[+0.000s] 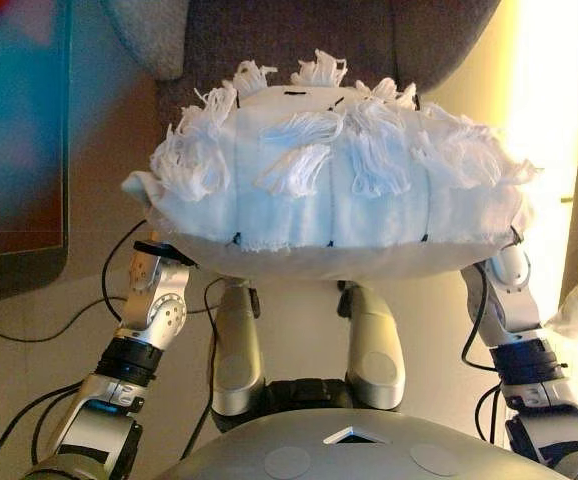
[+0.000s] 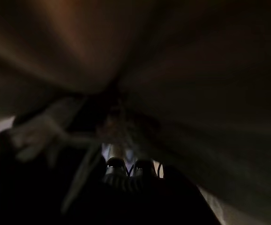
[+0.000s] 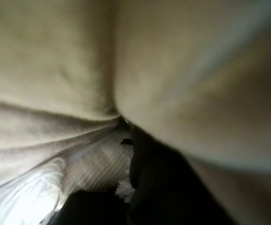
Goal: Pick up the cushion and take it to the sofa
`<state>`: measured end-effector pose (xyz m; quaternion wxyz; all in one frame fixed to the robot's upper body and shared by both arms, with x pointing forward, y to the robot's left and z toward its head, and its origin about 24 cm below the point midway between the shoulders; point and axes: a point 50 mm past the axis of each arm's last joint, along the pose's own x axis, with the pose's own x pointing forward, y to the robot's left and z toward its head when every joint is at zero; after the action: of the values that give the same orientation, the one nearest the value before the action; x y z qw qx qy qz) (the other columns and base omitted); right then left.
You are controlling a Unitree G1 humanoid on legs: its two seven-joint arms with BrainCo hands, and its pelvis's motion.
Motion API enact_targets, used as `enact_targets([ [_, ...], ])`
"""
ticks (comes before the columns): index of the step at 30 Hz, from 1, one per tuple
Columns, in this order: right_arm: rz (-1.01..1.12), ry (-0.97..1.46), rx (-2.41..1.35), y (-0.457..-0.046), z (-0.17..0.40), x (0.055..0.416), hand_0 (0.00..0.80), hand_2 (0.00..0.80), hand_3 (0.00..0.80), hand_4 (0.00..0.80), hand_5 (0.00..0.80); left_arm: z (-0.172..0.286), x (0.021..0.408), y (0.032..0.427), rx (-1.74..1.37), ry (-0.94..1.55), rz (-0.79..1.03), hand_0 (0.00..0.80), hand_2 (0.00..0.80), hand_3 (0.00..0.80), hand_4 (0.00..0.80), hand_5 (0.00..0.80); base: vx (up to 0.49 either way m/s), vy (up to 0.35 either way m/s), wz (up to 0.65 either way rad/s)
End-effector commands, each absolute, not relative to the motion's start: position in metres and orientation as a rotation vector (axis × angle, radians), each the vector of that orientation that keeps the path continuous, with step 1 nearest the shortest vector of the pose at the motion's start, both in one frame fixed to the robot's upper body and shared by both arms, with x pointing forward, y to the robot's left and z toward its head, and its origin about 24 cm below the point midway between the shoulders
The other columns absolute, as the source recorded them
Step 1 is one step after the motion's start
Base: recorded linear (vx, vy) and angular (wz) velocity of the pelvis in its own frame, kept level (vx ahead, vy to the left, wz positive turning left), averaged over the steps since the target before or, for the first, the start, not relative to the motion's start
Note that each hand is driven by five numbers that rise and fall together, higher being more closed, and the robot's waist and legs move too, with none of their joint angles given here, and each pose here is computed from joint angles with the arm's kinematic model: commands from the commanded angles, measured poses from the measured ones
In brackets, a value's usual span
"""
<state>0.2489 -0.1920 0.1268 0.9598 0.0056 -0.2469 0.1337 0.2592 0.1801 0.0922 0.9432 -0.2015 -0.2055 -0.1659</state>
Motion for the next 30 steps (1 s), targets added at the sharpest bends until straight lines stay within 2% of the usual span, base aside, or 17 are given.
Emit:
enact_targets([
  [1, 0.449, -0.739, 0.015, -0.157, 0.164, 0.231, 0.800, 0.800, 0.800, 0.800, 0.800, 0.131, 0.239, 0.127, -0.492, -0.624, -0.596, 0.800, 0.800, 0.800, 0.800, 0.800, 0.152, -0.068, 0.42],
  [10, 0.459, -0.658, 0.043, -0.155, 0.159, 0.224, 0.800, 0.800, 0.800, 0.800, 0.800, 0.117, 0.231, 0.131, -0.528, -0.517, -0.554, 0.800, 0.800, 0.800, 0.800, 0.800, 0.062, -0.138, 0.03],
  [20, 0.480, -0.622, 0.015, -0.152, 0.154, 0.229, 0.800, 0.800, 0.800, 0.800, 0.800, 0.115, 0.230, 0.149, -0.568, -0.537, -0.497, 0.800, 0.800, 0.800, 0.800, 0.800, -0.079, -0.256, 0.01],
  [24, 0.462, -0.623, 0.029, -0.160, 0.153, 0.225, 0.800, 0.800, 0.800, 0.800, 0.800, 0.111, 0.224, 0.143, -0.567, -0.528, -0.517, 0.800, 0.800, 0.800, 0.800, 0.800, 0.001, -0.271, -0.02],
  [30, 0.483, -0.606, 0.025, -0.148, 0.146, 0.225, 0.800, 0.800, 0.800, 0.800, 0.800, 0.111, 0.222, 0.148, -0.563, -0.532, -0.465, 0.800, 0.800, 0.800, 0.800, 0.800, 0.150, -0.053, -0.22],
])
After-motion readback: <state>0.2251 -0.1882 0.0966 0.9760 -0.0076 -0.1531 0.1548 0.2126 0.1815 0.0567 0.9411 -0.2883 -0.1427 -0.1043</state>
